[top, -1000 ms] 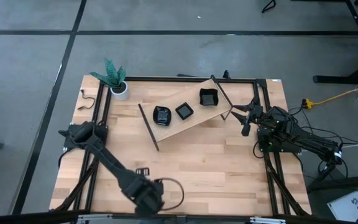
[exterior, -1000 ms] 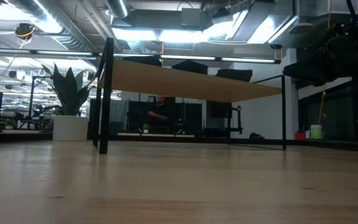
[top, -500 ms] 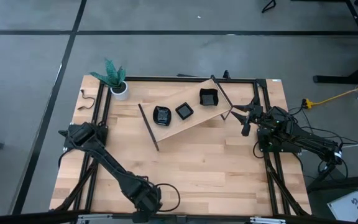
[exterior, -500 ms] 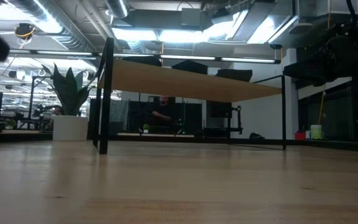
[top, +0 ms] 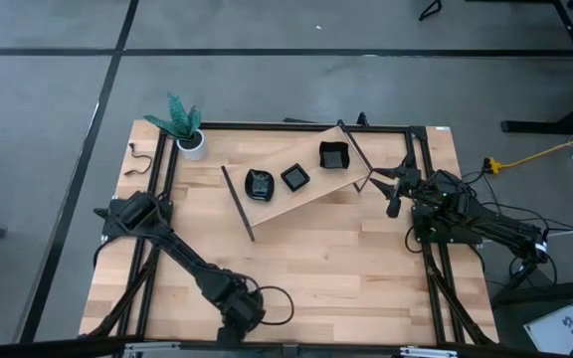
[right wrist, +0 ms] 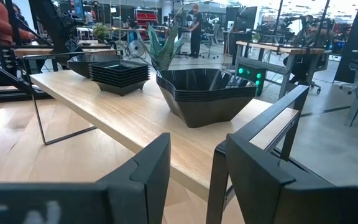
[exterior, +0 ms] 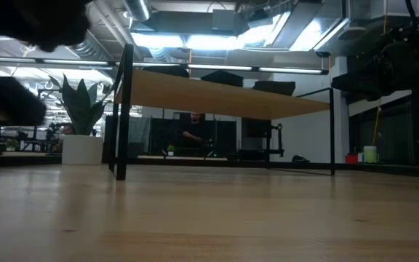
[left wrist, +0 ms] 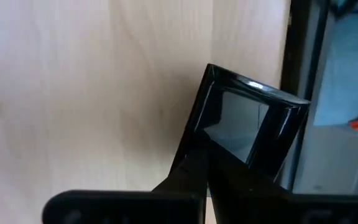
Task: Pick & Place Mini shaped plates
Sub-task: Stack the black square plate on top of the black square plate on the shelf
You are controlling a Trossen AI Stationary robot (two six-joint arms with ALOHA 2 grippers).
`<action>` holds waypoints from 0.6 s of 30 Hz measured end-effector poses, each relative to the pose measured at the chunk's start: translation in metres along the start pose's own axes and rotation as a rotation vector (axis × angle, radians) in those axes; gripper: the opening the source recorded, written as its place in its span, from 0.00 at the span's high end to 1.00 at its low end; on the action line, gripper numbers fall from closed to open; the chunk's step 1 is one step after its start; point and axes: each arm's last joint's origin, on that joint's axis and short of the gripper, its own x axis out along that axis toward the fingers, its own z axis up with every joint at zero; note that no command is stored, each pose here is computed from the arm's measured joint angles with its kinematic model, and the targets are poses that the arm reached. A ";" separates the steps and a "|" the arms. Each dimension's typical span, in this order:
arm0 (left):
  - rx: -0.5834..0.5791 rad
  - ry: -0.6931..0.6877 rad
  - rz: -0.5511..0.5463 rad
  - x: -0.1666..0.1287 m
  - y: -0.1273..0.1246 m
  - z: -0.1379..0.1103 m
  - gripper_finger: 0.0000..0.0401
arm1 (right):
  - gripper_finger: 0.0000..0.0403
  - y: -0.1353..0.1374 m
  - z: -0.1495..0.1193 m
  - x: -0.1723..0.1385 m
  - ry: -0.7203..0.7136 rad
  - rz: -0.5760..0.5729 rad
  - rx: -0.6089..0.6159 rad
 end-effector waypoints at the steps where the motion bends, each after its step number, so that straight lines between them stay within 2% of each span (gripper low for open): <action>1: 0.018 -0.019 0.005 0.000 0.001 0.002 0.99 | 0.62 0.000 0.000 0.000 0.000 0.000 0.000; 9: 0.191 -0.143 0.067 -0.007 0.023 0.028 0.99 | 0.62 0.000 0.000 0.000 0.000 0.000 0.000; 18: 0.324 -0.231 0.115 -0.019 0.066 0.061 1.00 | 0.62 0.000 0.000 0.000 0.000 0.000 0.000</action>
